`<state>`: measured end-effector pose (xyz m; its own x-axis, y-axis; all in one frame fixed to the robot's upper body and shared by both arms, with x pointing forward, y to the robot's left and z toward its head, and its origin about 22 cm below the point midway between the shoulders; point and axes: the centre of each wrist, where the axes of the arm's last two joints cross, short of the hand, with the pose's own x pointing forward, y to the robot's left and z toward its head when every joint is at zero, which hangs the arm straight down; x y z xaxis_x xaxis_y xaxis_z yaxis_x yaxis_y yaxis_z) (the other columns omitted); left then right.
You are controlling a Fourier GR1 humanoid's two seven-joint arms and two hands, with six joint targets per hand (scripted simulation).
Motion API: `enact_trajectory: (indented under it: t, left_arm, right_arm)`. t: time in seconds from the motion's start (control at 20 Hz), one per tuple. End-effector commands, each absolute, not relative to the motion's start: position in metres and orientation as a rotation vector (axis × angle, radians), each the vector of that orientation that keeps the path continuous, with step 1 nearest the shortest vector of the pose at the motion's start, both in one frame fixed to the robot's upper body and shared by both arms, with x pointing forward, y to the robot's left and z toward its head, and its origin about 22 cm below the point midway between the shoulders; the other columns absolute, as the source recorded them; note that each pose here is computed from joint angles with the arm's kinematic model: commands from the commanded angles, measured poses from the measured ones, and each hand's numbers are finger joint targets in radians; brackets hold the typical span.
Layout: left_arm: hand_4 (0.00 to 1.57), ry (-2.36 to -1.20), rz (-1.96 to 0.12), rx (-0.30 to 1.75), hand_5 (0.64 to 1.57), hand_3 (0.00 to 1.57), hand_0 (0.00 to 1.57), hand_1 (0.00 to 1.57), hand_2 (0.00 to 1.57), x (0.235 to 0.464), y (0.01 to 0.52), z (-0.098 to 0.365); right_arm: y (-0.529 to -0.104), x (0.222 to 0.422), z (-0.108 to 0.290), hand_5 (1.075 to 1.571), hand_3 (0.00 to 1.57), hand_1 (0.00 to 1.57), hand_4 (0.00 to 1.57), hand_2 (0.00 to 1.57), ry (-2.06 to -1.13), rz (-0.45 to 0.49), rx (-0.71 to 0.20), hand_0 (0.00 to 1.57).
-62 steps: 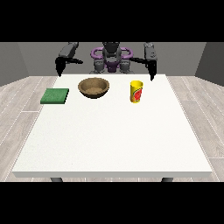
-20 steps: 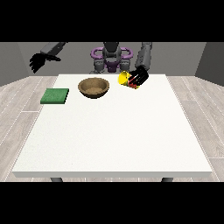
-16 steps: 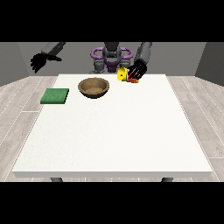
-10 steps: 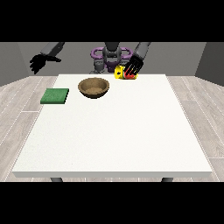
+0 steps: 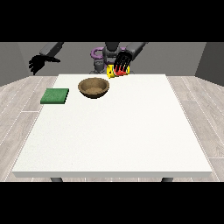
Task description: Pick the cup and pour the ball into the bowl, then pick the bowl and place it on the pad
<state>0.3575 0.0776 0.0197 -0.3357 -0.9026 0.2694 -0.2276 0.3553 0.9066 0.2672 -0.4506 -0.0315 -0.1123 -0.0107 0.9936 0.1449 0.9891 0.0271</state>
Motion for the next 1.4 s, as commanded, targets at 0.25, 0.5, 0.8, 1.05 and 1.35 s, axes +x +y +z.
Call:
enact_trajectory:
  t: [0.25, 0.5, 0.8, 1.05, 1.35]
  left_arm:
    - [0.84, -1.8, -1.203, 1.235, 1.571, 1.57, 0.52, 0.52, 1.57, 0.351, 0.032, 0.049]
    - [0.9, -1.771, -1.324, 1.277, 1.57, 1.57, 0.3, 0.3, 1.57, 0.33, 0.028, 0.027]
    - [0.96, -1.729, -1.541, 1.39, 1.534, 1.57, 0.32, 0.32, 1.57, 0.322, 0.014, 0.023]
    - [1.25, -1.683, -1.719, 1.415, 1.395, 1.57, 0.0, 0.0, 1.57, 0.319, 0.002, 0.043]
    - [1.2, -1.609, -1.961, 1.663, 1.443, 1.57, 1.51, 1.51, 1.57, 0.333, -0.013, 0.073]
  right_arm:
    - [-0.443, 0.315, 0.011, 1.53, 0.14, 0.0, 0.0, 0.0, -1.71, -0.085, -0.098, 0.0]
    - [-0.406, 0.32, -0.015, 1.533, 0.22, 0.0, 0.0, 0.0, -1.697, -0.087, -0.074, 0.0]
    - [-0.385, 0.345, 0.002, 1.526, 0.26, 0.0, 0.0, 0.0, -1.734, -0.04, -0.001, 0.0]
    - [-0.424, 0.316, -0.011, 1.516, 0.16, 0.0, 0.0, 0.0, -1.721, -0.066, -0.02, 0.0]
    - [-0.411, 0.318, -0.022, 1.516, 0.17, 0.0, 0.0, 0.0, -1.679, -0.083, -0.056, 0.0]
